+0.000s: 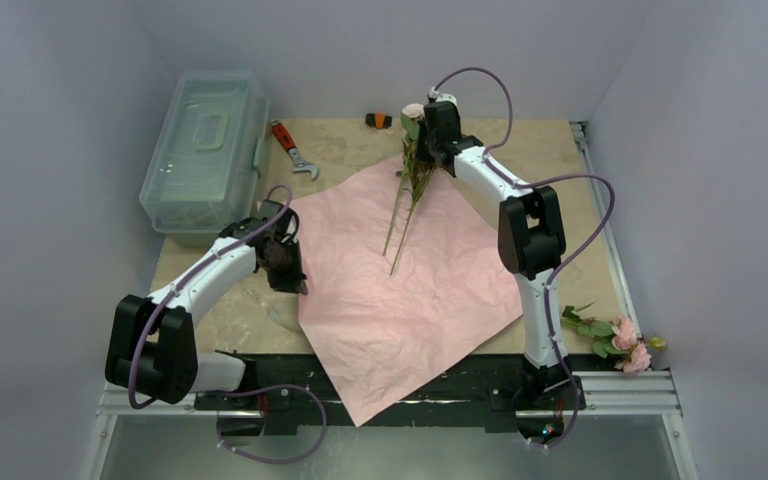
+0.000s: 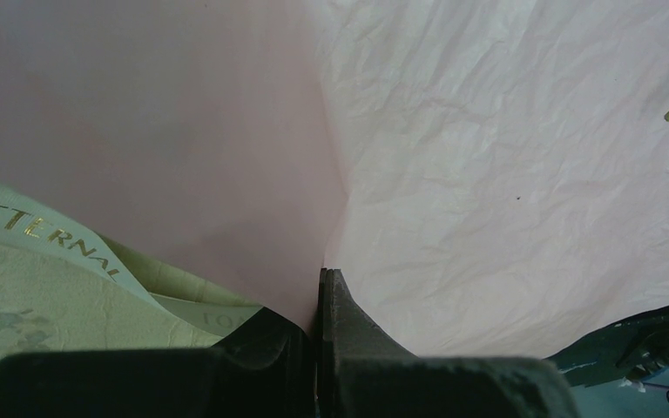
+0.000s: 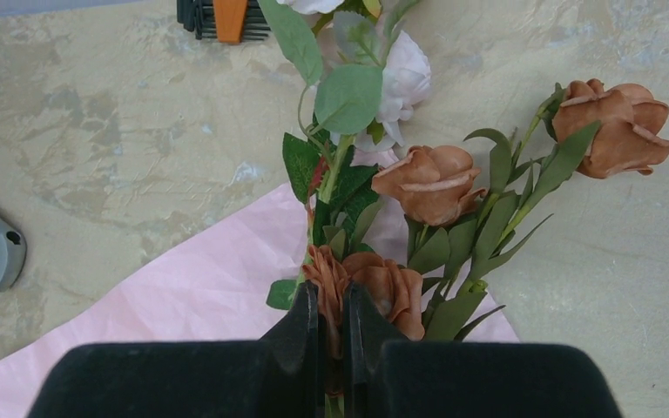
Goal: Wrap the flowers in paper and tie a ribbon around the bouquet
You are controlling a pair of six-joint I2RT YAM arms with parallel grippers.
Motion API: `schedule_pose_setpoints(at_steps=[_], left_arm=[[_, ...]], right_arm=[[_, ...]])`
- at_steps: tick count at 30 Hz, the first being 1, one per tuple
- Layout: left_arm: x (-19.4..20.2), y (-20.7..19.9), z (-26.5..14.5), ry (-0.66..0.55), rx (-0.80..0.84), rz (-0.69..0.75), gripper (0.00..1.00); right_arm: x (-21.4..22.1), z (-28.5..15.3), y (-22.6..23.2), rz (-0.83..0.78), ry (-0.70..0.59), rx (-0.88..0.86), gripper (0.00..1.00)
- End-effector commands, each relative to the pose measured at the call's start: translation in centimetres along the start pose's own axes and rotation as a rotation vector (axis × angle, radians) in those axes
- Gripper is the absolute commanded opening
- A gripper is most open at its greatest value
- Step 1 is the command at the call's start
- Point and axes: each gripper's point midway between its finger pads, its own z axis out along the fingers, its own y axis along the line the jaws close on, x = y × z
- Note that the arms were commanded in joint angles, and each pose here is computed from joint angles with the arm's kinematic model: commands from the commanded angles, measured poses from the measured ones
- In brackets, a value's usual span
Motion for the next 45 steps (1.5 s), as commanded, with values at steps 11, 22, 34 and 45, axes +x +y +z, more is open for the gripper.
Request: schedule_pose_setpoints(at_steps=[11, 22, 34, 45], left_arm=[[-0.3, -0.3, -0.1, -0.02, -0.002, -0.006, 0.0], [-0.4, -0.4, -0.3, -0.031, 0.006, -0.002, 0.0], [-0.5, -0.5, -0.5, -0.042, 0.012, -0.003, 0.0], [-0.5, -1.1, -0.8, -0.05, 0.045, 0.017, 0.0]], right_arm=[[-3.2, -0.2, 1.1, -0.007, -0.088, -0.021, 0.47], [-5.2, -3.1, -0.9, 0.003, -0.083, 0.091, 0.71], [5.9, -16.5, -16.0, 0.609, 0.17, 0.634, 0.99], [17.3, -29.2, -26.6, 1.026, 0.129, 0.94, 0.99]])
